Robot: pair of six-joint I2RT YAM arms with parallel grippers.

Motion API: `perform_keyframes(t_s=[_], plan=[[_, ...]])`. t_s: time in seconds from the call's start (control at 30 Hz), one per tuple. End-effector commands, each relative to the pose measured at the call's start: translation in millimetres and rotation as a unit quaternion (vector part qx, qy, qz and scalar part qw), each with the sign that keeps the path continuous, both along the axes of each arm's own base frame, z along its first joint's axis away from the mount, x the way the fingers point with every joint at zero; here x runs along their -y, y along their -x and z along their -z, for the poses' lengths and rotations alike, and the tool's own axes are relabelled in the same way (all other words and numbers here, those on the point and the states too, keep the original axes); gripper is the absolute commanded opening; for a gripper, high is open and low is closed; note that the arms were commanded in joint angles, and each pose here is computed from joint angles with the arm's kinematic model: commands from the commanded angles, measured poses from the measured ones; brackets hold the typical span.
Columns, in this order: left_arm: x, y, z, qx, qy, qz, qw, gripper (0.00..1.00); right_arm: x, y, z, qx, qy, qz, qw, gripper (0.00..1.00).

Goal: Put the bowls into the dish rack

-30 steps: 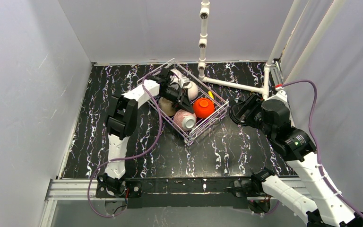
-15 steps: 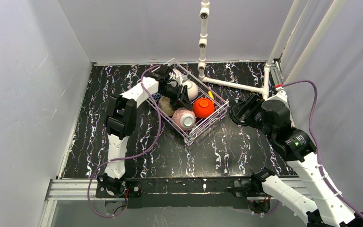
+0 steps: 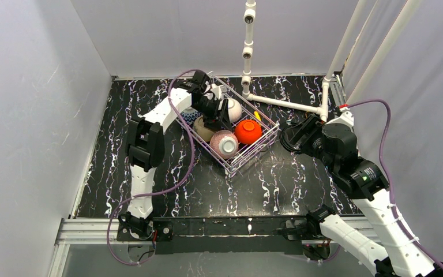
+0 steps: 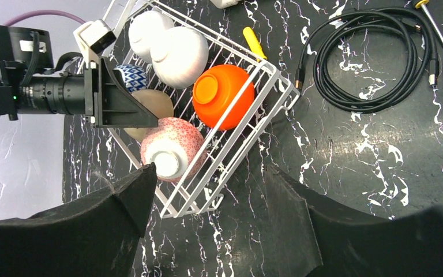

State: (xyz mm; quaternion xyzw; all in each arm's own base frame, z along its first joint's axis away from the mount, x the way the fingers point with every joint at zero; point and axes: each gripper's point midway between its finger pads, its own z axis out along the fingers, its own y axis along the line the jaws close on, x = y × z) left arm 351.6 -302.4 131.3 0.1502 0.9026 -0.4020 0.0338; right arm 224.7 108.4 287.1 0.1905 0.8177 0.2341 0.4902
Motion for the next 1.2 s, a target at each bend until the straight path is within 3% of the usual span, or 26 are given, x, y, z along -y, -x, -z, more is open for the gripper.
perform_keyframes(t_s=[0.0,0.4,0.67,0.97,1.17], plan=[[-18.8,3.3,-44.2,0.065,-0.028,0.007,0.997,0.56,2.3,-4.8,-21.9,0.031,-0.010,0.009,0.999,0.77],[-37.4,1.2,-44.7,0.103,-0.077,-0.010,0.992,0.61,0.5,-8.4,-20.6,0.030,-0.005,0.008,1.000,0.78],[-27.3,15.4,-26.9,0.085,-0.067,-0.003,0.994,0.61,-2.3,-9.6,-13.5,0.023,-0.006,0.004,1.000,0.78],[-26.4,25.3,4.7,0.123,-0.128,0.011,0.984,0.66,-2.5,-8.4,-10.3,0.019,-0.005,0.002,1.000,0.78],[-29.7,33.8,22.4,0.112,-0.146,0.017,0.983,0.58,-2.9,-7.6,-7.4,0.017,-0.005,0.001,1.000,0.78]])
